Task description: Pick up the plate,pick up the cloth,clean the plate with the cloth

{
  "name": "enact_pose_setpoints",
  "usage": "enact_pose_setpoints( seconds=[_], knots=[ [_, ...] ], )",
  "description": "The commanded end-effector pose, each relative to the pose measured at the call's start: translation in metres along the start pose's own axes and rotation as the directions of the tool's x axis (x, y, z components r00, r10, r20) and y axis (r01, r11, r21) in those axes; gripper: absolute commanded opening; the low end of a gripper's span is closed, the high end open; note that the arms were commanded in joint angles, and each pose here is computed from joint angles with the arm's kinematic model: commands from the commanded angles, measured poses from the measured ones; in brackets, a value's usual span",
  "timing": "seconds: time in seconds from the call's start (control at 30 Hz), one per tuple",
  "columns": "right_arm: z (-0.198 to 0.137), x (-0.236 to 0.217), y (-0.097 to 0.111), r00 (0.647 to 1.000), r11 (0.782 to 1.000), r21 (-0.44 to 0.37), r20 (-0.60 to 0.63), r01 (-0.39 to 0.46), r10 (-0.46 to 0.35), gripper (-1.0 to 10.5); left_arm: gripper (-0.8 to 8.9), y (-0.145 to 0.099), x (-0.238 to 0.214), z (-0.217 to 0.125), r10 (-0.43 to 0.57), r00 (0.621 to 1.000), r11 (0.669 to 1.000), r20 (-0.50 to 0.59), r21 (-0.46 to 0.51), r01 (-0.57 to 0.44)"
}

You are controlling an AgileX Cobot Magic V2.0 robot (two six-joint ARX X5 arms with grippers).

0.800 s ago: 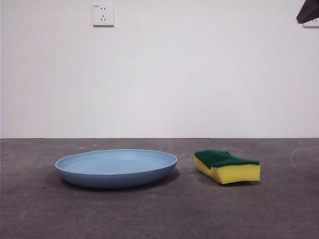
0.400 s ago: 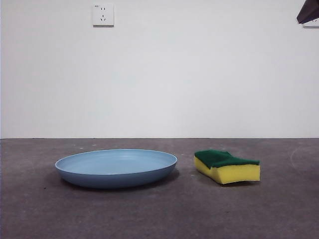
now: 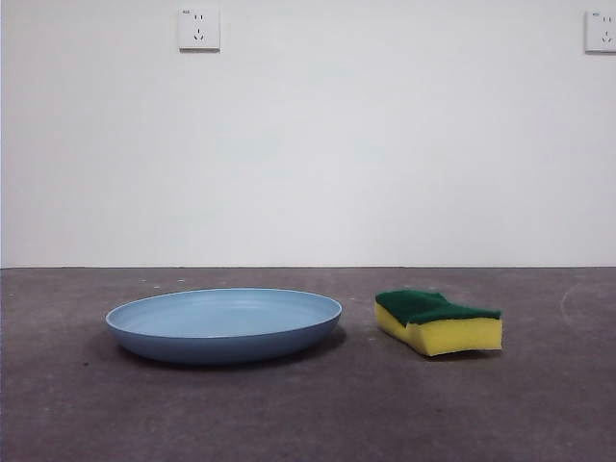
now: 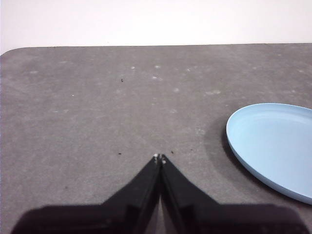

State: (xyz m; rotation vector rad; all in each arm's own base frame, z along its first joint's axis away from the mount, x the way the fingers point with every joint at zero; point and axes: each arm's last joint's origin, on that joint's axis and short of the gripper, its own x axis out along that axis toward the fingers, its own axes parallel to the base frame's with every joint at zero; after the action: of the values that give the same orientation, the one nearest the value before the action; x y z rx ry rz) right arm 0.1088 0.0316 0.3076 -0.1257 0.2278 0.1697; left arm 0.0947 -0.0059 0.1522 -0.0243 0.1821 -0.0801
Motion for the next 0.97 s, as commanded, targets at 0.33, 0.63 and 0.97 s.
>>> enact_pose_setpoints(
  seconds=[0.33,0.63,0.97],
  knots=[
    [-0.079,0.006,-0.011,0.981,0.996,0.087,0.191,0.024,-0.041,0.0,-0.03,0.0,0.001,-0.004,0.004,1.0,1.0,-0.012,-0.004,-0.004],
    [-0.14,0.019,-0.005,0.988,0.983,0.183,0.149,0.008,-0.036,0.0,-0.03,0.0,0.001,-0.004,0.004,1.0,1.0,-0.012,-0.004,-0.004],
    [-0.161,0.021,-0.002,0.998,0.969,0.246,0.055,0.007,-0.021,0.0,-0.03,0.0,0.001,-0.004,0.004,1.0,1.0,-0.012,-0.004,-0.004]
  ],
)
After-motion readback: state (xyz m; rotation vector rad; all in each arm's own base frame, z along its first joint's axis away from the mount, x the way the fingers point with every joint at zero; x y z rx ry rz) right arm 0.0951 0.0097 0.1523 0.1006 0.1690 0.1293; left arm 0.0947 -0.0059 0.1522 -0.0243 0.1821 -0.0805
